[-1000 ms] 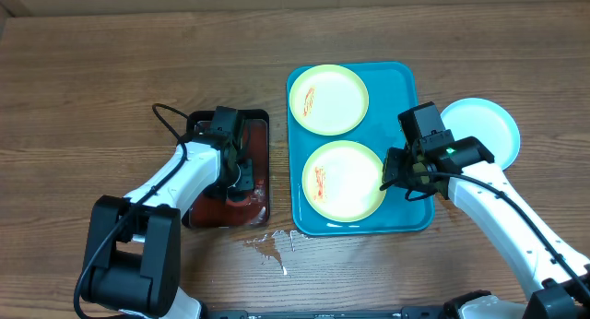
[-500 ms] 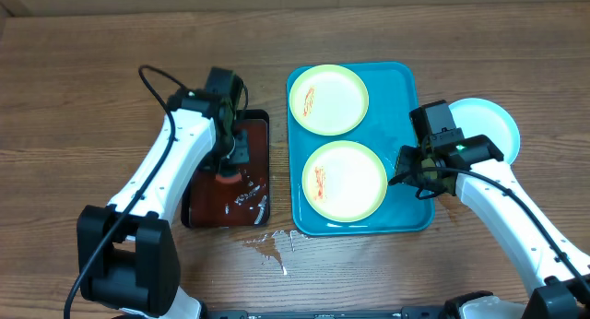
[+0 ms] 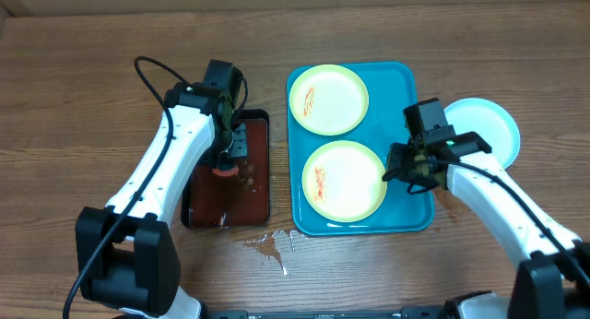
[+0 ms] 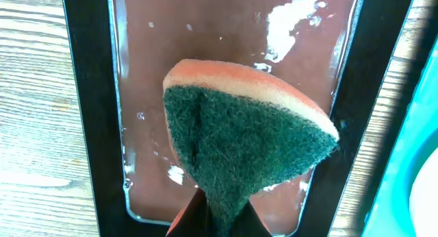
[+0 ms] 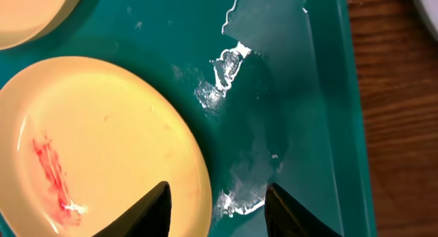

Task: Clean dirty plates on tray and stack at the side
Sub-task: 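Carry the sponge with the left gripper onto the lower yellow plate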

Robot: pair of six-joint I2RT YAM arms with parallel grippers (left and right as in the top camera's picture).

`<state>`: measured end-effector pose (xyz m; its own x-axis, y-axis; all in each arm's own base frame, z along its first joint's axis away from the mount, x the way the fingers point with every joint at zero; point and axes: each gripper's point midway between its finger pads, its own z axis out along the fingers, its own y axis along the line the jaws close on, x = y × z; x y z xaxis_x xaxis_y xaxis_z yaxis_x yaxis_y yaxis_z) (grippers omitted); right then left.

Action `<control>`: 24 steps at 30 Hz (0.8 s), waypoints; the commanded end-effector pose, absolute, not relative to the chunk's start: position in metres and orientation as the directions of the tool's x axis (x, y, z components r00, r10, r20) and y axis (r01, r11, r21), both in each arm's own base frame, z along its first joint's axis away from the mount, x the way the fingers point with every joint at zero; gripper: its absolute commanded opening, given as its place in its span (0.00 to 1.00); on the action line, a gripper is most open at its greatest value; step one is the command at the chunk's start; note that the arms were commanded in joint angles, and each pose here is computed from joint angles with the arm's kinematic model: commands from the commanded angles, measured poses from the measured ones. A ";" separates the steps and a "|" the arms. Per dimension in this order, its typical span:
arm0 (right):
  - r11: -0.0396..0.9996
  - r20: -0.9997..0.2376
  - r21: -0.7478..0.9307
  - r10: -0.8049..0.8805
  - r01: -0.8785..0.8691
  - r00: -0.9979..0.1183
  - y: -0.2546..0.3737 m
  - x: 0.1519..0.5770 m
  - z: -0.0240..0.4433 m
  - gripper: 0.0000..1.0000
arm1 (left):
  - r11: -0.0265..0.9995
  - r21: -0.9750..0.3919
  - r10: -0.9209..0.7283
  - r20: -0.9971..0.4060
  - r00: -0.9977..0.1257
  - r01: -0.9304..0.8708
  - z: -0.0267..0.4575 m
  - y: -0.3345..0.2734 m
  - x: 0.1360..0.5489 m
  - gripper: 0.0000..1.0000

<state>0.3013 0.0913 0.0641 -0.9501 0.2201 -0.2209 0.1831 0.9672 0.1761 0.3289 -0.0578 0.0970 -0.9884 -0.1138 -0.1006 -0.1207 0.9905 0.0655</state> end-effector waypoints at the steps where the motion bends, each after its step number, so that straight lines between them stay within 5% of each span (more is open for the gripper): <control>1: 0.972 -0.174 0.171 0.188 0.159 -0.967 0.096 0.299 0.045 0.46 | 0.991 0.059 -0.114 -0.120 -0.986 -0.121 0.102 -0.059 0.334 0.04; 11: 0.975 -0.082 0.203 0.104 0.085 -0.991 0.110 0.295 0.011 0.44 | 0.996 -0.050 -0.085 -0.100 -0.991 -0.080 0.112 -0.081 0.334 0.04; 18: 0.974 -0.041 0.200 0.113 0.102 -0.993 0.111 0.291 -0.001 0.15 | 0.971 -0.238 -0.023 -0.159 -0.987 0.015 0.132 -0.144 0.345 0.04; 24: 0.971 -0.040 0.202 0.136 0.125 -0.990 0.111 0.292 -0.001 0.08 | 0.928 -0.354 0.031 -0.237 -0.971 0.116 0.130 -0.228 0.350 0.04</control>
